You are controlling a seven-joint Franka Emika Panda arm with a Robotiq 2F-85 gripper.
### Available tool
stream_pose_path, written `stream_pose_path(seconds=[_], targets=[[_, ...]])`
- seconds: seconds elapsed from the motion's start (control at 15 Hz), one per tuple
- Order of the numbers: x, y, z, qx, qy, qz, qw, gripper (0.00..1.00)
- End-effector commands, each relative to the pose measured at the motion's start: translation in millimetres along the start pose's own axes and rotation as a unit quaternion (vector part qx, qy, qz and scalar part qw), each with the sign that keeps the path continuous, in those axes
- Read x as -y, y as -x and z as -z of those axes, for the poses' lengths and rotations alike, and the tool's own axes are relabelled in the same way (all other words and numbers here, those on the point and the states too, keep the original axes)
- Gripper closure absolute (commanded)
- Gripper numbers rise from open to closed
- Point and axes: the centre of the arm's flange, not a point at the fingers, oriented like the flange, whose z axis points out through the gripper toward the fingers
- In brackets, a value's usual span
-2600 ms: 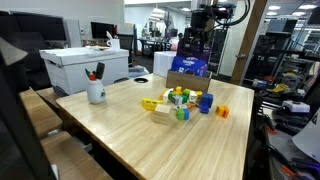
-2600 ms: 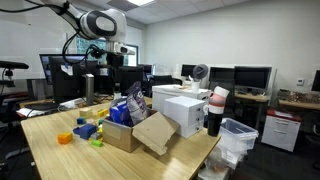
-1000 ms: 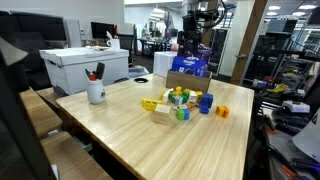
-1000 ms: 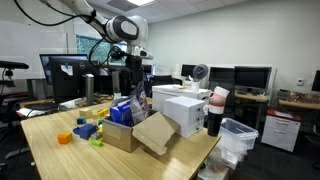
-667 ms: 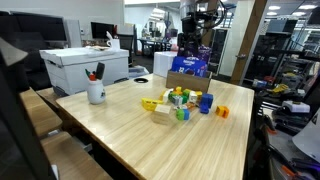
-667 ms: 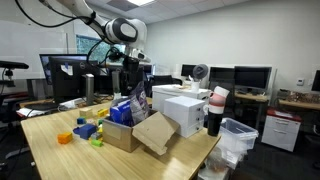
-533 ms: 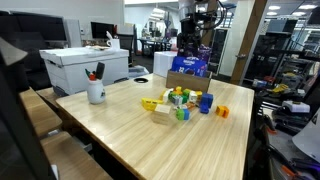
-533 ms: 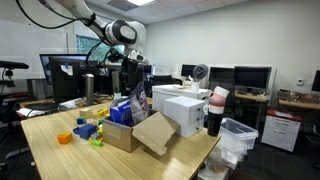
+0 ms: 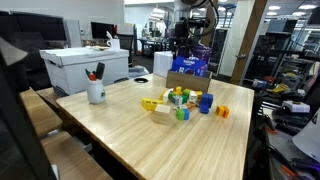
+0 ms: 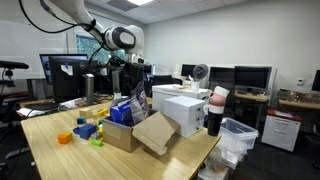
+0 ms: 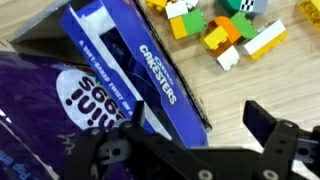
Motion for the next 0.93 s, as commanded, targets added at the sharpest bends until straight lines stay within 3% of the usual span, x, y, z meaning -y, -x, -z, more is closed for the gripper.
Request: stream_pose_path(seconds=[0.0,0.27,0.4,0.87], targets=[[-6,-3,-2,-0.04,-0.009,-0.01,0.9991,0.0],[-2,3,-7,-0.04,-0.004,-0.007,0.9992,0.0],[1,7,-10,-0.037,-0.001,-0.003,0.9993,0.25],[14,25,-23,-0.032,0.003,0.002,0.9995,0.68]])
